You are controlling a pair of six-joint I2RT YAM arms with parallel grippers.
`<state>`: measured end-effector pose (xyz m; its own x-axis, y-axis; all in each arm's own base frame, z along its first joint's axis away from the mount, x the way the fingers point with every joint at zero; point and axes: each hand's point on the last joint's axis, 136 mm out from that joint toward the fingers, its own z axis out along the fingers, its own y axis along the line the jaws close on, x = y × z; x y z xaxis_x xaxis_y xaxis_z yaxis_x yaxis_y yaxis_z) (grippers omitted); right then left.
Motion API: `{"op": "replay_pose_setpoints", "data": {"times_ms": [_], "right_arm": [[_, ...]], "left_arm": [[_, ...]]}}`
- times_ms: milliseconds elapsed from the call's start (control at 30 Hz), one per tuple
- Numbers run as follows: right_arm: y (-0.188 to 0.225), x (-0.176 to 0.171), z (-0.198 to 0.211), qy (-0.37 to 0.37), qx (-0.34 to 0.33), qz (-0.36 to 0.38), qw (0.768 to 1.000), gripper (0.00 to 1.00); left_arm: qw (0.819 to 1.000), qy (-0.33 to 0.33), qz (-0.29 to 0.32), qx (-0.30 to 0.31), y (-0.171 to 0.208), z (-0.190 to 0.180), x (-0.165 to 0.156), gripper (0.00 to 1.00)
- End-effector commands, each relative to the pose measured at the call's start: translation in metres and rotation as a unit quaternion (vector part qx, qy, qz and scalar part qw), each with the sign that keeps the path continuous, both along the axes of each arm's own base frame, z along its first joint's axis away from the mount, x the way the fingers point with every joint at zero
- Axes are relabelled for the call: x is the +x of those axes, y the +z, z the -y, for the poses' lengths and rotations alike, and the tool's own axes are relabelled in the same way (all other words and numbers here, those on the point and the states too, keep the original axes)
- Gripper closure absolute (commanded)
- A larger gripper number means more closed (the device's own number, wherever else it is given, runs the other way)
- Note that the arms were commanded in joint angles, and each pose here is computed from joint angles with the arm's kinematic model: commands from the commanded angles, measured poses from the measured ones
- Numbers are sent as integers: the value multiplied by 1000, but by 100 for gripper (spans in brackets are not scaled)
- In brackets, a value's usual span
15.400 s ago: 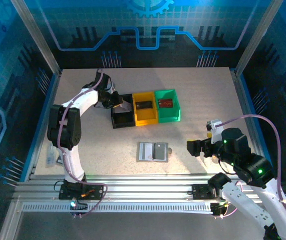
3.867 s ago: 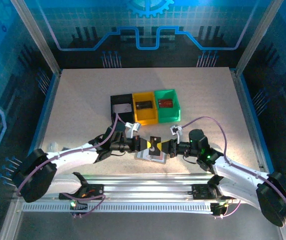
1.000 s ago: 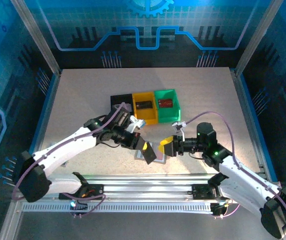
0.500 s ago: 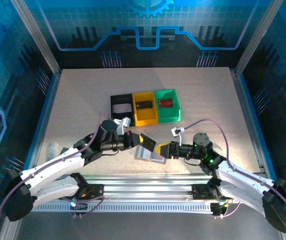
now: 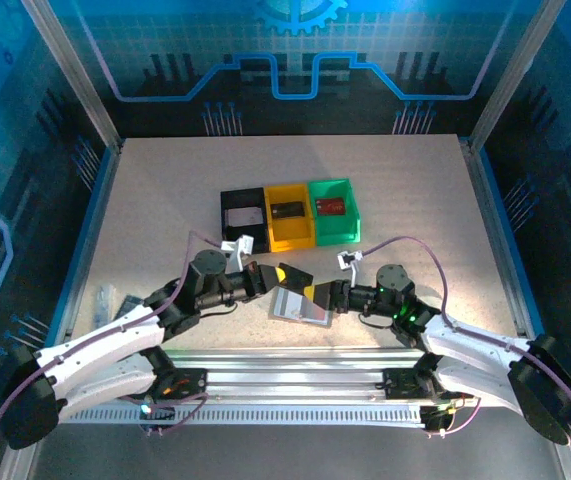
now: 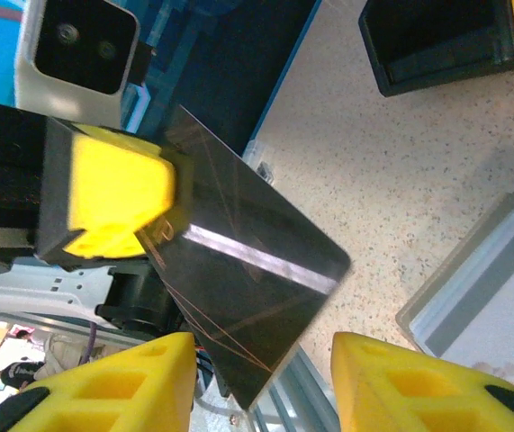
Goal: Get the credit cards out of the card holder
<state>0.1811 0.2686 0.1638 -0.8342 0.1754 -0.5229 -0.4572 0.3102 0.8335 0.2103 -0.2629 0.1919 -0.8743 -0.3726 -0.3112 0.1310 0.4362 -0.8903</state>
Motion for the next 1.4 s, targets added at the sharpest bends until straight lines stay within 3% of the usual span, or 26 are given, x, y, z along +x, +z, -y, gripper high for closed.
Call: {"op": "replay_pose_setpoints", "data": {"times_ms": [0, 367, 567, 633, 767, 833, 1000, 1167, 1367], "right_arm": [[34, 4, -9, 4, 34, 46, 998, 60], [43, 2, -11, 8, 42, 61, 997, 77], [46, 1, -11, 8, 44, 67, 997, 92], [46, 3, -9, 0, 44, 65, 997, 100], [45, 4, -9, -2, 41, 63, 997, 100], [45, 4, -9, -2, 38, 62, 997, 100], [44, 6, -5, -8, 13, 59, 998, 100], [47, 14, 8, -27, -31, 59, 997, 100], [46, 32, 26, -37, -86, 27, 995, 100]], "left_arm": [[1000, 5, 10, -14, 4, 1, 0, 100], [1000, 3, 7, -12, -1, 1, -2, 100], [1000, 0, 3, -5, -6, 1, -3, 100], [1000, -2, 2, -1, -7, 1, -3, 94], [1000, -6, 5, 9, -7, 1, -3, 81], [1000, -11, 9, 19, -5, 1, -4, 68], [996, -31, 26, 83, 4, -10, -5, 50], [989, -36, 32, 142, 21, -41, 5, 40], [976, 13, 27, 215, 37, -91, 29, 23]]}}
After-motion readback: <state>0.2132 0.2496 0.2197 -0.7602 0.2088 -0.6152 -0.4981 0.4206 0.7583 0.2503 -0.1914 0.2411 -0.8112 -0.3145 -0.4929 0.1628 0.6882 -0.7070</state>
